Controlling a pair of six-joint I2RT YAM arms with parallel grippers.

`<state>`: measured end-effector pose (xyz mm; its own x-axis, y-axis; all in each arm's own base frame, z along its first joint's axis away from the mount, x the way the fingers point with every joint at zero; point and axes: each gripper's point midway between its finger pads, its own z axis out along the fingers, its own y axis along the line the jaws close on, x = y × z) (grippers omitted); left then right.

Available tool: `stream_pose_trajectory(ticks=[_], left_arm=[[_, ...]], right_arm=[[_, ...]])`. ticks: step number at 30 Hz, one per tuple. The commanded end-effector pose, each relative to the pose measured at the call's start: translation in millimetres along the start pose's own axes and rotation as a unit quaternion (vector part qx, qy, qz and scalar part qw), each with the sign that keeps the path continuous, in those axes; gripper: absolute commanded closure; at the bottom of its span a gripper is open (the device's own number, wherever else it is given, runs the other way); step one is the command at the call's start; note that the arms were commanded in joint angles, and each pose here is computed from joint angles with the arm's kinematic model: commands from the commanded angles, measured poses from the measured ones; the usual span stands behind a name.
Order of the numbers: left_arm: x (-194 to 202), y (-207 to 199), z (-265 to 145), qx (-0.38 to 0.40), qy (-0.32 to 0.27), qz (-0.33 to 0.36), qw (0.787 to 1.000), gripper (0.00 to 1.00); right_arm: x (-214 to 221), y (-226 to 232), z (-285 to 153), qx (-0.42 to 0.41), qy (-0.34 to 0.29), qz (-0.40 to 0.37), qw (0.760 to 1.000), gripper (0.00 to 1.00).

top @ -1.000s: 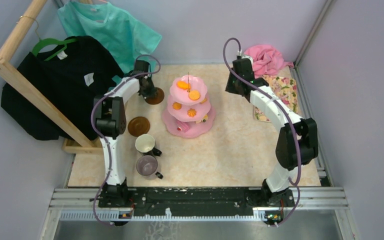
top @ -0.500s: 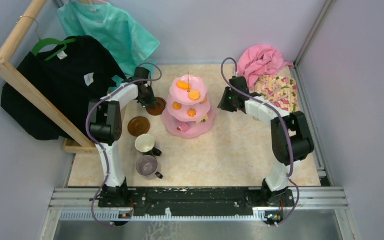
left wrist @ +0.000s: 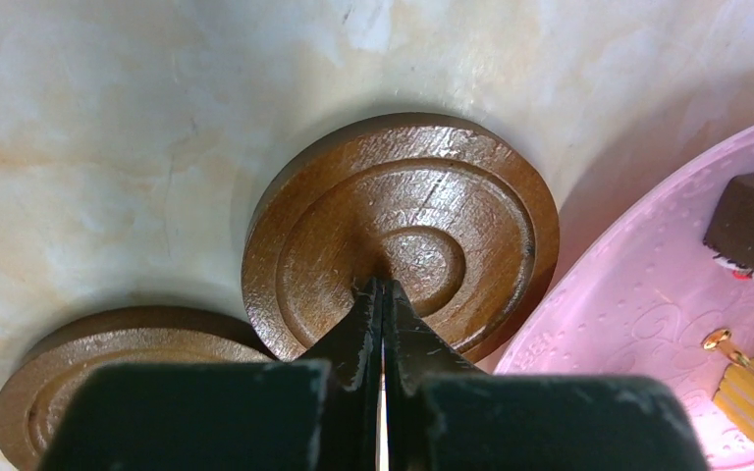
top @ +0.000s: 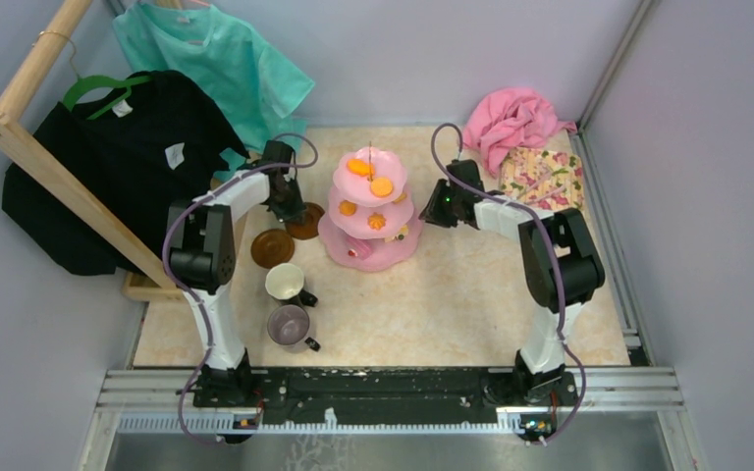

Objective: Serve the afternoon tea
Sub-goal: Move the desert table to the center of the board.

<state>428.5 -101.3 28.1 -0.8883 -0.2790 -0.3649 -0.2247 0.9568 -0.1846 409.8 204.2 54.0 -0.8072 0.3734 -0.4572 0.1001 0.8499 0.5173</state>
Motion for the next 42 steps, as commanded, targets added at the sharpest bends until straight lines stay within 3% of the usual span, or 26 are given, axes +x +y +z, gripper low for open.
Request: stream_pose_trajectory(ticks=[1, 21, 34, 42], left_arm=[[37, 17, -4, -0.029, 0.057, 0.015, 0.998, 1.00], [42, 19, -14, -0.028, 0.061, 0.020, 0.998, 1.00], [39, 19, -18, -0.028, 0.057, 0.023, 0.998, 1.00], [43, 18, -22, -0.022, 0.058, 0.023, 0.998, 1.00]], right_arm=[[-4, 14, 4, -0.030, -0.015, 0.000, 0.999, 0.75], [23, 10, 23, -0.059, 0.020, 0.030, 0.998, 0.75], [22, 16, 28, -0.100, 0.013, 0.087, 0.991, 0.91], [8, 1, 23, -0.098, -0.015, 0.119, 0.988, 0.94]])
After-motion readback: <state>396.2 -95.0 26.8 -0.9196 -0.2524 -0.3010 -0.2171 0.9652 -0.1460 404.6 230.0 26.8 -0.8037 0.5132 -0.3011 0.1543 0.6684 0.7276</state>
